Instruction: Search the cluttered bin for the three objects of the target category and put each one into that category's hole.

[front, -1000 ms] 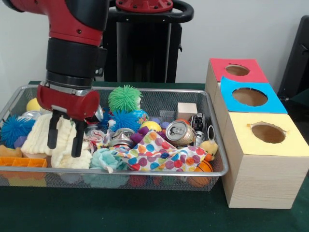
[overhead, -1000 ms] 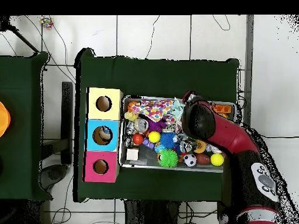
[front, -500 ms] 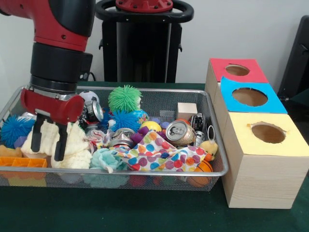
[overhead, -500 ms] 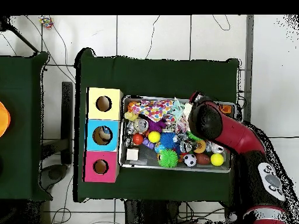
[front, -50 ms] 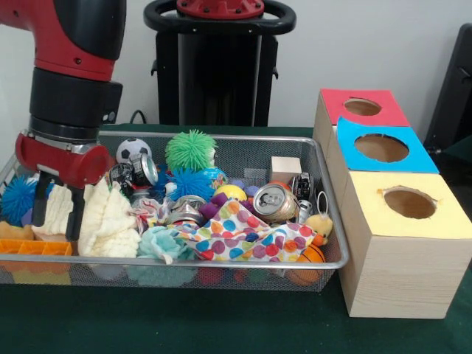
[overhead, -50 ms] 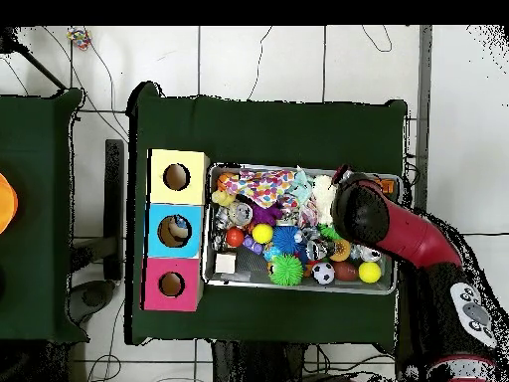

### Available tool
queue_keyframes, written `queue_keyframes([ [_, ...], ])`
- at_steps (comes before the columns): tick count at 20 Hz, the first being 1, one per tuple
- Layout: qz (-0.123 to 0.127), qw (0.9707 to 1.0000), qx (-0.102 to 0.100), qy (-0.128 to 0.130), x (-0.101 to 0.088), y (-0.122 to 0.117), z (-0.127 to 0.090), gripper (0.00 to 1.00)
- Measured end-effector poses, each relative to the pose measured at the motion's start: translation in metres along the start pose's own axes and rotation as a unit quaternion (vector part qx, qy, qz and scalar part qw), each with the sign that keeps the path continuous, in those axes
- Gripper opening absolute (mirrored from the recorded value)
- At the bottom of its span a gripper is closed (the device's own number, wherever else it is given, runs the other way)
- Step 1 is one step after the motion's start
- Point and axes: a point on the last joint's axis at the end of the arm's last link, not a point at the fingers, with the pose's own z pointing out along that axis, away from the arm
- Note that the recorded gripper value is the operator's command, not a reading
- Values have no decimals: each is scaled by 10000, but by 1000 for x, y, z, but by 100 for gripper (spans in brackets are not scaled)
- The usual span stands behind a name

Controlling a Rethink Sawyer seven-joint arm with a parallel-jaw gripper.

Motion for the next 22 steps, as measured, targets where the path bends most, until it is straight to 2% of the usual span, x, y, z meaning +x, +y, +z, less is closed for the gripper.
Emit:
queue_keyframes([
  [4,-6,9999,30,106,6,-7,1,100],
  [11,42,9990,49,436,26,-15,2,100],
  [22,44,9948,45,1016,64,-14,-5,100],
])
